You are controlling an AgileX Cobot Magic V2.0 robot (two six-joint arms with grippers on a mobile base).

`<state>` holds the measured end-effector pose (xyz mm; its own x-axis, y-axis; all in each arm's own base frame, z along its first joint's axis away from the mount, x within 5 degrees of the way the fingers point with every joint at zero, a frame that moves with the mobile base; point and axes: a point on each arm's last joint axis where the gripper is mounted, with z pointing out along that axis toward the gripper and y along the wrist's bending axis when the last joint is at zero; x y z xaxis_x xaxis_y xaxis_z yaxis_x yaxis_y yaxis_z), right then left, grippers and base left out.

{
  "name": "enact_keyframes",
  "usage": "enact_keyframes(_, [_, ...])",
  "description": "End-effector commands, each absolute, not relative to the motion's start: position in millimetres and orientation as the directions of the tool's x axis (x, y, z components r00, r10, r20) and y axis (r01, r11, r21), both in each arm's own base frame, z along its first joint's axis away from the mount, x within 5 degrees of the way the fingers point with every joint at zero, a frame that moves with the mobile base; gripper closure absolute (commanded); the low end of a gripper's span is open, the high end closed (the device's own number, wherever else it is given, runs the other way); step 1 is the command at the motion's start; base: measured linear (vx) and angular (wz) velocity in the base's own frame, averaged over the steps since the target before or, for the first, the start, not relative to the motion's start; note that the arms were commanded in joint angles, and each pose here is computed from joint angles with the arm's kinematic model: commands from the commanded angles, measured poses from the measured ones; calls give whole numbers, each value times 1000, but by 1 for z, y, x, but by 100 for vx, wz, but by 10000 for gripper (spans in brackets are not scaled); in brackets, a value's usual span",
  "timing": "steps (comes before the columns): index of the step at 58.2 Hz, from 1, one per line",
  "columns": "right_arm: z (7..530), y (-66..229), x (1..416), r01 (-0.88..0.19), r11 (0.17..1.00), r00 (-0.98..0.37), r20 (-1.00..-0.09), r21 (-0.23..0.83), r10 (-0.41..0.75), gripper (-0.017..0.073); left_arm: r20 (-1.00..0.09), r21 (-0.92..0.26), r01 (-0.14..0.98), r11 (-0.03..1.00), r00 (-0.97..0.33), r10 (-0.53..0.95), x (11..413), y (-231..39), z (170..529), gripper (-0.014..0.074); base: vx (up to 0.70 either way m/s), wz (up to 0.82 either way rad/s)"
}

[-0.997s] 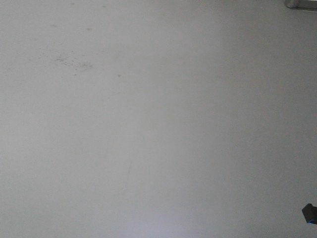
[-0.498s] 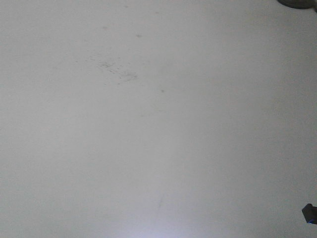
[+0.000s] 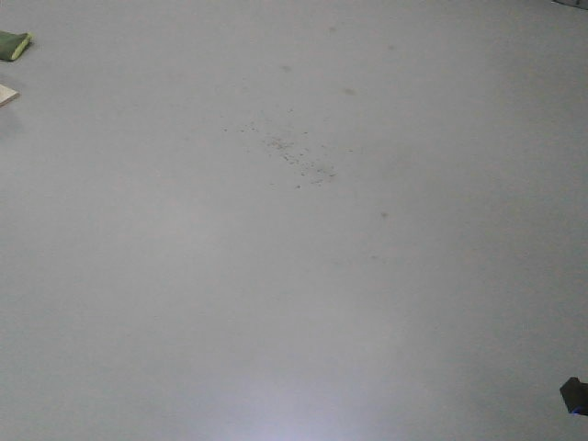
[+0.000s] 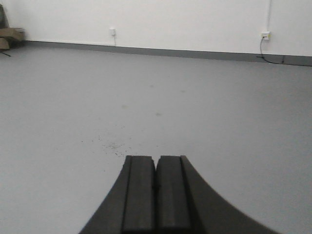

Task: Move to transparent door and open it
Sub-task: 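Turn and drive toward the white-framed glass sliding door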

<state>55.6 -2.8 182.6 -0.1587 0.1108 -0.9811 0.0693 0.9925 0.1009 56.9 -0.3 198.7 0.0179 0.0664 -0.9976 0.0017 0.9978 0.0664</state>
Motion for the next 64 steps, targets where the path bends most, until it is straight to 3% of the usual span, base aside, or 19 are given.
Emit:
enact_keyframes(1, [189,-3,56,65,994,-66,-993,92,96,565,-994,48,-7,999,98,48,56,0,202,600,44,41])
enact_keyframes(64, [189,-3,56,65,994,-66,-993,92,96,565,-994,48,-7,999,98,48,56,0,202,600,40,54])
